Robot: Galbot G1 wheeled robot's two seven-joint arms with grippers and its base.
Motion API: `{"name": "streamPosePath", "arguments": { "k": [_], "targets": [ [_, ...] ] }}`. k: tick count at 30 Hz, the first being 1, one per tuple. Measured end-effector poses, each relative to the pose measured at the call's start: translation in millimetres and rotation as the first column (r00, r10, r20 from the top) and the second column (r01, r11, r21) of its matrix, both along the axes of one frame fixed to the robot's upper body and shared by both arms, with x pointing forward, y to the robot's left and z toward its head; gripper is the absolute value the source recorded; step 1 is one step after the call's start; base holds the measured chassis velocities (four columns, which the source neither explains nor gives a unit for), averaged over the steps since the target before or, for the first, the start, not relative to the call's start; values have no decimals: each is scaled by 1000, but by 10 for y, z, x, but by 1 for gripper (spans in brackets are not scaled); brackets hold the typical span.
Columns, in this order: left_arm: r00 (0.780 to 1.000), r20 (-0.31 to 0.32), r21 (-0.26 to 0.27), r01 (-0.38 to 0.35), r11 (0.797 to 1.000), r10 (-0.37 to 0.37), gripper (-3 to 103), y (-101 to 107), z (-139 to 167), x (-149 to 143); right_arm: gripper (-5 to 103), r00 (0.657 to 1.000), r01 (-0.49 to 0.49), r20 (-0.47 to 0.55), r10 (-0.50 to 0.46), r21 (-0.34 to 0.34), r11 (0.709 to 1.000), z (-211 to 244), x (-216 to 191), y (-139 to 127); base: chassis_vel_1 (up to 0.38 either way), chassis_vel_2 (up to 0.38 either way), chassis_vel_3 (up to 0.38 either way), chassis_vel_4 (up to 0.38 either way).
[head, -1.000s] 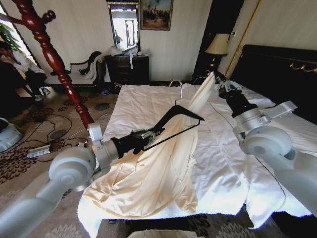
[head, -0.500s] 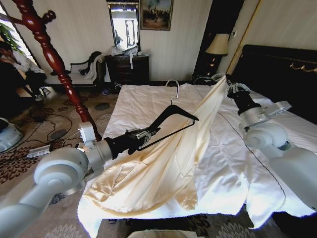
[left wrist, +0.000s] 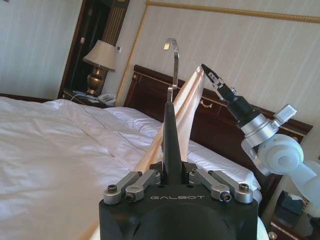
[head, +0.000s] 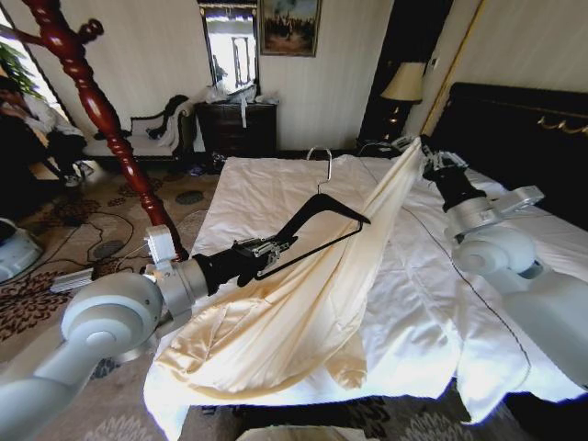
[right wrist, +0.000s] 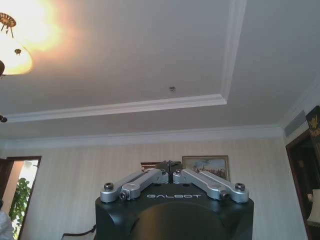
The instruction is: Pick up the clothes from the bed and hang them on the clothes hanger.
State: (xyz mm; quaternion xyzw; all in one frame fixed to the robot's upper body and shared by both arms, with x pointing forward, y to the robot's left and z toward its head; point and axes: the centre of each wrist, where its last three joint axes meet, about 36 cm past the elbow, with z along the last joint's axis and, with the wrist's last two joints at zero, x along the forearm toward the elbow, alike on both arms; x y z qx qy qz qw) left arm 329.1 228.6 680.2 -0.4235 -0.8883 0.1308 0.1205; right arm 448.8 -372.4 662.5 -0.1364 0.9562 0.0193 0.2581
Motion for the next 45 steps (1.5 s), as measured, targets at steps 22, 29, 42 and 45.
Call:
{"name": "streamPosePath", "arguments": {
  "k": [22,29,42,45],
  "targets": [
    [1000,21,-28,17,999,-16,18,43,162,6,0,994,96,-52,-97,-38,995,-297,207,-255,0,0,0,0],
    [1000,1,-23,24,999,-24,18,-2,65,8,0,998,54,-26,-55,-22,998,-180,130,-128,0,0,0,0],
    [1000,-3,-17,29,999,-29,18,-63,-104,-2,0,993,-113,48,112,25,993,153,-363,435,0,0,0,0],
    [999,3,-23,32,999,-32,18,-76,-120,-3,0,989,-136,58,134,32,990,193,-442,510,0,0,0,0]
  ]
}}
